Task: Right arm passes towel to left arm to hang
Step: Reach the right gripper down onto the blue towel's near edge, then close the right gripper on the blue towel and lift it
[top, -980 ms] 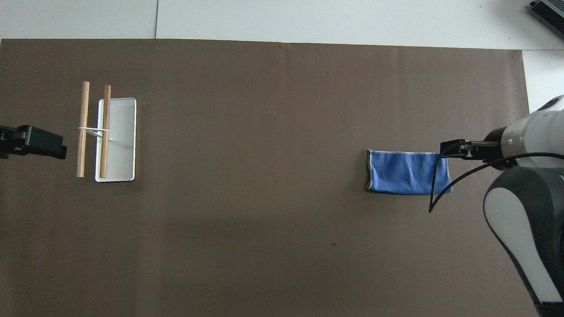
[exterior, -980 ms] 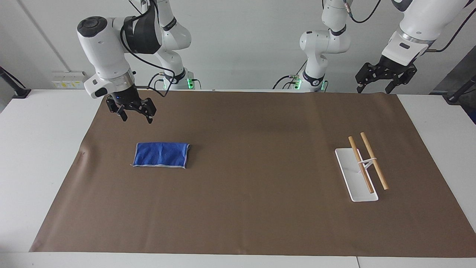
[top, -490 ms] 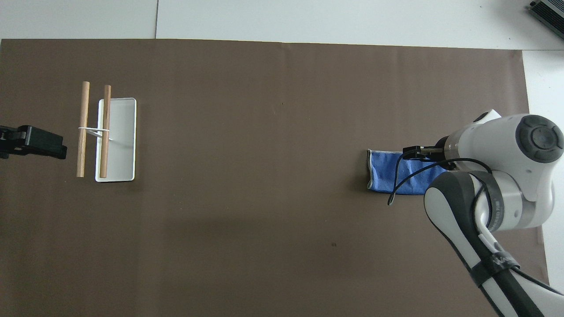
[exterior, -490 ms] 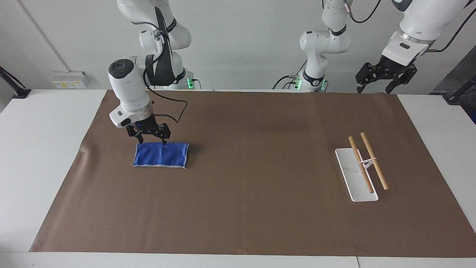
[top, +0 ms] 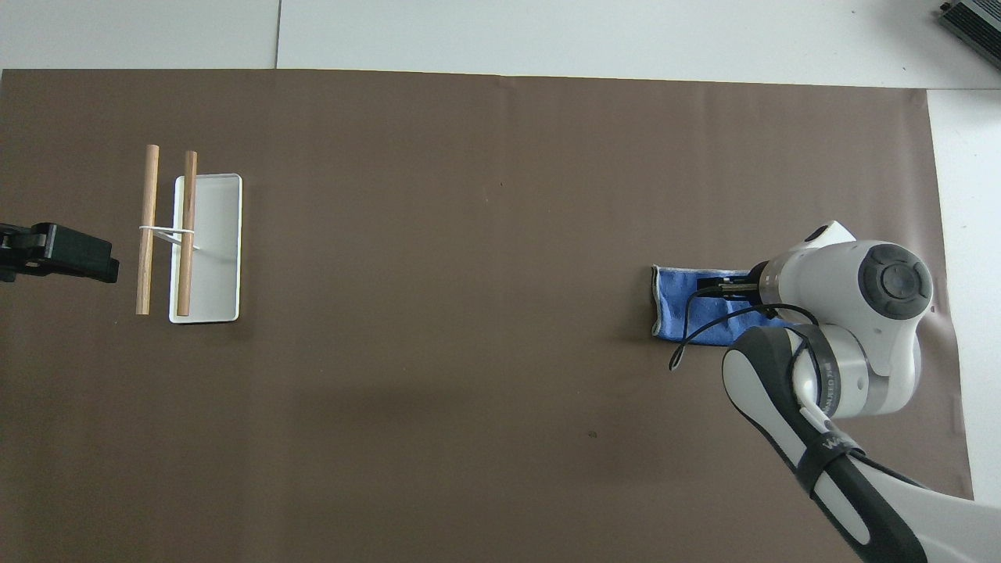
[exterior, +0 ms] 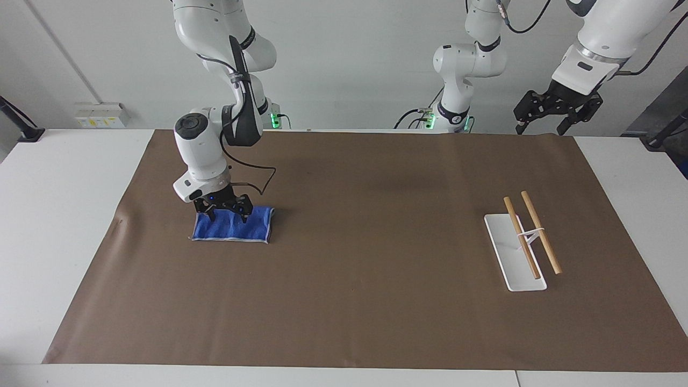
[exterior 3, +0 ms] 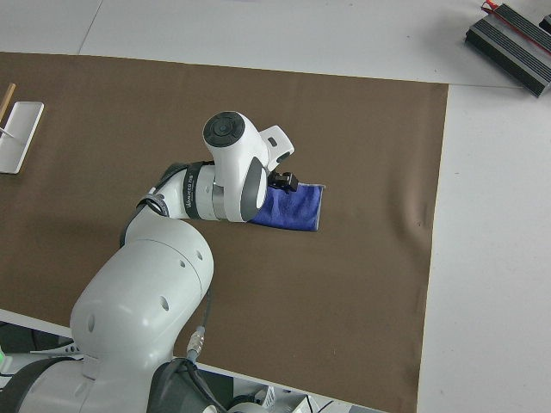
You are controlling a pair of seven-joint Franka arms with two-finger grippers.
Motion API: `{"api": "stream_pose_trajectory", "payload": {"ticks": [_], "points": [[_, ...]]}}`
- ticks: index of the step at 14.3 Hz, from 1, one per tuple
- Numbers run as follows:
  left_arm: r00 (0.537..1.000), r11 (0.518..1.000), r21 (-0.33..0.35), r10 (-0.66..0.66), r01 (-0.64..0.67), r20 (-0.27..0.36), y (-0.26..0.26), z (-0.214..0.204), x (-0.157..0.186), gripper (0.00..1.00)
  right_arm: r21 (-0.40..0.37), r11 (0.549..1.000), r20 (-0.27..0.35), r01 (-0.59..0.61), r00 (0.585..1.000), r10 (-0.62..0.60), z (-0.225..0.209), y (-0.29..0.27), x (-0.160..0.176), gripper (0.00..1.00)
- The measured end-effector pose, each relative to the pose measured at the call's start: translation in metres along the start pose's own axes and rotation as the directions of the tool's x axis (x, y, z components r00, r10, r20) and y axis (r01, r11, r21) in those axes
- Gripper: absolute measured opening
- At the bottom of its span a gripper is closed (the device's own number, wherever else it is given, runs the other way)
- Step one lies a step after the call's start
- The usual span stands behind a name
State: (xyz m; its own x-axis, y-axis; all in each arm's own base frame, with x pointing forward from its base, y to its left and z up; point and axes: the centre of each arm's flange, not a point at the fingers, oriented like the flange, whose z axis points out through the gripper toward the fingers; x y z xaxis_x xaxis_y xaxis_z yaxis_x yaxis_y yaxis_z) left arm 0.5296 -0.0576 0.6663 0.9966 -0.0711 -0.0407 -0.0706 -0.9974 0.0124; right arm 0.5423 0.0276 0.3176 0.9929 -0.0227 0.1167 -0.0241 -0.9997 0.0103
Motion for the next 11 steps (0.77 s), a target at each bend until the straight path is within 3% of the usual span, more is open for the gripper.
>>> {"api": "stream_pose_trajectory", "payload": {"ticks": [8, 9, 11], "points": [[1.000, 1.000, 0.000, 0.000, 0.000, 0.000, 0.000, 0.000, 0.000, 1.00, -0.007, 0.998, 0.012, 0.068, 0.998, -0.068, 0.036, 0.007, -0.008, 1.00], [1.000, 1.000, 0.000, 0.000, 0.000, 0.000, 0.000, 0.000, 0.000, 1.00, -0.007, 0.998, 0.013, 0.068, 0.998, -0.068, 0.038, 0.007, -0.009, 0.93], [1.000, 1.000, 0.000, 0.000, 0.000, 0.000, 0.000, 0.000, 0.000, 1.00, -0.002, 0.998, 0.006, 0.063, 0.998, -0.063, 0.034, 0.007, -0.008, 0.69]]}}
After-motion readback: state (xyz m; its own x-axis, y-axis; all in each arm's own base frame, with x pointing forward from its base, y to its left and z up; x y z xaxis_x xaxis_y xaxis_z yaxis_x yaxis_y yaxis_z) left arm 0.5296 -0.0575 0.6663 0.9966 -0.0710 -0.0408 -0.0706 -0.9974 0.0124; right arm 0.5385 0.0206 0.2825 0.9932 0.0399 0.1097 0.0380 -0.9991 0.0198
